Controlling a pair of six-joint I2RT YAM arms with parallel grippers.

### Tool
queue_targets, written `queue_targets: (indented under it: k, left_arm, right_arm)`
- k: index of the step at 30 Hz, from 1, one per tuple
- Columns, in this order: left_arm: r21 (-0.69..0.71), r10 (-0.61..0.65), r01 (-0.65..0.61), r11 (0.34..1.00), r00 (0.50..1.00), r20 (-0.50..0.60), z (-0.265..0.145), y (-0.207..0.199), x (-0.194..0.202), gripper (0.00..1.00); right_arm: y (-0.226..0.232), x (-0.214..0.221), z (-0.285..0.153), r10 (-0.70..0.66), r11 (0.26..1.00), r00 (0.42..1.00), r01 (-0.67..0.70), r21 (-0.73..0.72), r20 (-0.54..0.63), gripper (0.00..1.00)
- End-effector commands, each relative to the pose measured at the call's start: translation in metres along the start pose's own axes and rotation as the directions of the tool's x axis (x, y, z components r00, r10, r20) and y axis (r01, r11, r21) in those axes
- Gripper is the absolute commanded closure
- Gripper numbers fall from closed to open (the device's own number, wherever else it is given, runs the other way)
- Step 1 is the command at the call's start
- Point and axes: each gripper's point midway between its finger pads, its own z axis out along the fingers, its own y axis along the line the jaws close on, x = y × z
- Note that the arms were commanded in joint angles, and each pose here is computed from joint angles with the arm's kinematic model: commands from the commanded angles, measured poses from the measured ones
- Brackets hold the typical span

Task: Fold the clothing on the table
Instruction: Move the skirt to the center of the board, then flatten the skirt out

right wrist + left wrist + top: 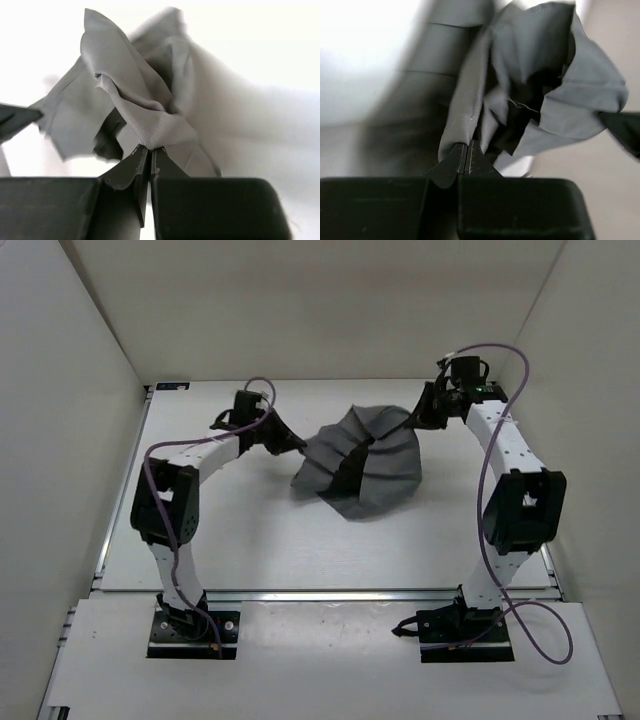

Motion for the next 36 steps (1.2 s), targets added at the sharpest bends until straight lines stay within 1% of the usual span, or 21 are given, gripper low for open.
queue_targets:
  k: [1,3,5,6,7,8,9,10,11,12,13,14,15,19,23,25,28,30,33,35,36]
  left_arm:
    - [0.283,0.066,-0.133,0.950,0.970,0.234,-0.106,-0.101,-0.064,1.00]
    - [0.284,0.058,-0.142,0.948,0.957,0.283,-0.141,-0.101,-0.071,1.00]
    - [0.268,0.047,-0.128,0.955,0.956,0.290,-0.154,-0.086,-0.068,1.00]
    - [0.260,0.041,-0.115,0.959,0.960,0.276,-0.156,-0.076,-0.065,1.00]
    - [0.244,0.033,-0.097,0.965,0.967,0.252,-0.153,-0.058,-0.057,1.00]
    - [0.210,0.009,-0.055,0.976,0.977,0.213,-0.148,-0.035,-0.045,1.00]
    - [0.197,0.005,-0.044,0.980,0.981,0.196,-0.147,-0.022,-0.041,0.91]
    - [0.176,-0.026,-0.002,0.984,0.987,0.156,-0.139,0.001,-0.027,0.70]
    - [0.186,-0.075,0.054,0.981,0.991,0.108,-0.135,0.027,-0.013,0.64]
    - [0.177,-0.092,0.076,0.981,0.992,0.085,-0.130,0.043,-0.001,0.63]
    - [0.198,-0.098,0.079,0.977,0.991,0.090,-0.132,0.046,-0.003,0.55]
    - [0.183,-0.106,0.090,0.979,0.991,0.077,-0.129,0.055,0.003,0.48]
    - [0.159,-0.109,0.097,0.982,0.992,0.068,-0.127,0.061,0.006,0.47]
    - [0.105,-0.078,0.071,0.992,0.995,0.067,-0.122,0.066,0.012,0.44]
    - [0.080,-0.061,0.057,0.995,0.996,0.057,-0.121,0.067,0.015,0.44]
    - [0.065,-0.041,0.037,0.997,0.998,0.057,-0.121,0.065,0.017,0.40]
    - [-0.005,0.016,-0.016,1.000,1.000,0.002,-0.118,0.069,0.039,0.42]
    - [-0.111,0.063,-0.066,0.992,0.998,-0.031,-0.118,0.084,0.054,0.40]
    - [-0.186,0.113,-0.107,0.977,0.993,0.019,-0.117,0.100,0.049,0.38]
    - [-0.253,0.105,-0.080,0.964,0.990,0.089,-0.118,0.113,0.030,0.37]
    - [-0.271,0.098,-0.064,0.960,0.989,0.114,-0.120,0.115,0.020,0.37]
  right_arm:
    - [0.103,-0.051,-0.102,-0.184,0.947,0.929,0.256,-0.195,0.322,0.99]
    - [0.137,-0.037,-0.127,-0.237,0.911,0.898,0.338,-0.235,0.372,0.99]
    - [0.163,-0.002,-0.127,-0.304,0.847,0.894,0.412,-0.336,0.329,1.00]
    - [0.187,0.024,-0.133,-0.375,0.774,0.864,0.491,-0.400,0.335,1.00]
    - [0.186,0.052,-0.130,-0.421,0.744,0.852,0.521,-0.419,0.311,1.00]
    - [0.183,0.091,-0.109,-0.464,0.736,0.856,0.515,-0.439,0.227,0.99]
    - [0.186,0.116,-0.109,-0.504,0.707,0.839,0.538,-0.460,0.205,1.00]
    - [0.166,0.148,-0.097,-0.520,0.716,0.845,0.511,-0.476,0.125,1.00]
    - [0.133,0.190,-0.083,-0.486,0.769,0.874,0.415,-0.486,-0.024,0.74]
    - [0.118,0.192,-0.078,-0.451,0.809,0.891,0.382,-0.447,-0.055,0.57]
    - [0.101,0.202,-0.077,-0.419,0.836,0.904,0.350,-0.423,-0.081,0.55]
    - [0.084,0.206,-0.074,-0.383,0.869,0.919,0.323,-0.375,-0.094,0.47]
    - [0.072,0.205,-0.071,-0.359,0.896,0.928,0.314,-0.314,-0.096,0.44]
    - [0.046,0.187,-0.066,-0.245,0.958,0.965,0.225,-0.180,-0.095,0.43]
    - [0.056,0.179,-0.049,-0.177,0.966,0.977,0.148,-0.213,-0.122,0.43]
    - [0.066,0.175,-0.043,-0.184,0.968,0.975,0.158,-0.196,-0.123,0.43]
    - [0.077,0.190,-0.029,-0.176,0.971,0.966,0.139,-0.196,-0.188,0.41]
    - [0.085,0.199,-0.022,-0.177,0.971,0.963,0.138,-0.193,-0.204,0.40]
    - [0.105,0.213,-0.012,-0.225,0.965,0.952,0.188,-0.185,-0.208,0.41]
    - [0.121,0.231,-0.007,-0.230,0.966,0.943,0.191,-0.175,-0.239,0.45]
    - [0.128,0.229,-0.006,-0.211,0.971,0.951,0.177,-0.160,-0.228,0.50]
